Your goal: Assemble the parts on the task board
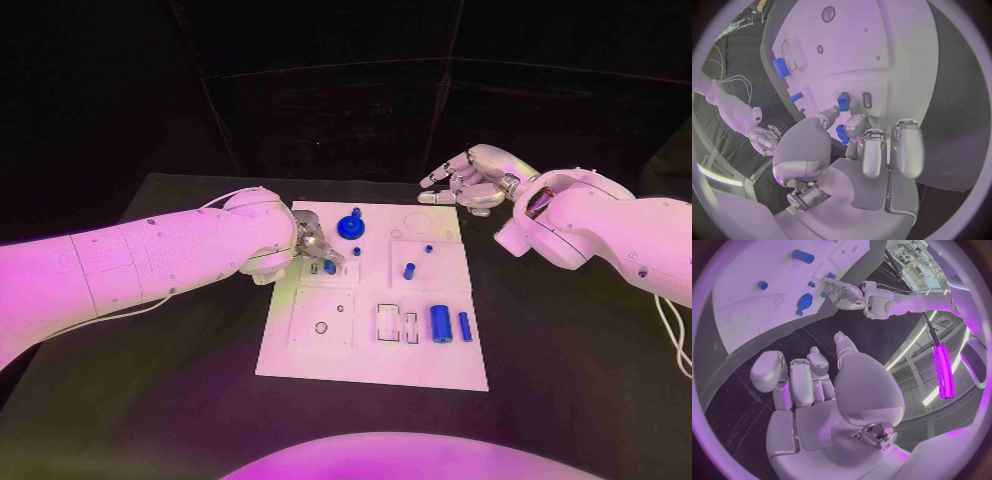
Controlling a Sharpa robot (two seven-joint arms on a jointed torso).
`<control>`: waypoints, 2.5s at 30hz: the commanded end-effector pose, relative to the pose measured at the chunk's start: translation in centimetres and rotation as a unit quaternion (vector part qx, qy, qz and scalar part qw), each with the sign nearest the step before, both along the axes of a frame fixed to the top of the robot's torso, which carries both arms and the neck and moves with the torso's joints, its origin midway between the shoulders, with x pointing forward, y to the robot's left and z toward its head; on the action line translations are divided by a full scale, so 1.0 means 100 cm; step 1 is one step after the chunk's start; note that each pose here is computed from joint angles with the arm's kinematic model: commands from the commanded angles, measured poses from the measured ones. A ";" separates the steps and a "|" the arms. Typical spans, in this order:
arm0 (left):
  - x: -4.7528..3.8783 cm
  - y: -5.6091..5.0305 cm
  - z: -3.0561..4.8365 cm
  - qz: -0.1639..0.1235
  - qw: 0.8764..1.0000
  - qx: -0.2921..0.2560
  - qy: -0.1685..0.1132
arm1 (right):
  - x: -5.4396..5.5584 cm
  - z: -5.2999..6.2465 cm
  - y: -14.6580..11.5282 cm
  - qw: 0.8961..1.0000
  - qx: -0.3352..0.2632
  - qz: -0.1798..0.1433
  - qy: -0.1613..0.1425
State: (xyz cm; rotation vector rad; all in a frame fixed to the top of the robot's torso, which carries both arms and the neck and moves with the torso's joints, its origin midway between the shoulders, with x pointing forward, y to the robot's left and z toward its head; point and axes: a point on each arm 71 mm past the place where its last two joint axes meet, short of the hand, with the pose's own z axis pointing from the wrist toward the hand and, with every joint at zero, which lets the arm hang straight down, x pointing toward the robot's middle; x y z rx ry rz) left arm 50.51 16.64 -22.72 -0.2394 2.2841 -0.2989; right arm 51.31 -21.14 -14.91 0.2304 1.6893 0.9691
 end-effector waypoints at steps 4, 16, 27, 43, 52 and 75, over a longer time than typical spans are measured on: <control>-0.0014 -0.002 0.0009 -0.002 1.000 -0.001 0.001 | 0.000 0.001 0.000 1.000 0.000 0.003 -0.002; -0.0042 -0.004 0.0014 -0.003 1.000 -0.006 0.004 | 0.001 0.001 0.000 1.000 -0.001 0.002 -0.001; -0.0034 0.004 0.0030 0.006 1.000 -0.006 0.001 | 0.001 0.001 0.000 1.000 -0.001 0.001 0.000; 0.0282 0.033 0.0688 0.003 1.000 -0.013 0.017 | 0.006 -0.001 -0.003 1.000 -0.004 -0.005 0.000; 0.0556 0.049 0.0762 0.015 0.999 0.022 0.048 | 0.007 -0.001 -0.001 1.000 -0.004 -0.003 0.001; 0.0758 0.033 0.0358 0.015 0.998 0.036 0.055 | 0.008 -0.002 0.006 1.000 -0.007 0.004 -0.003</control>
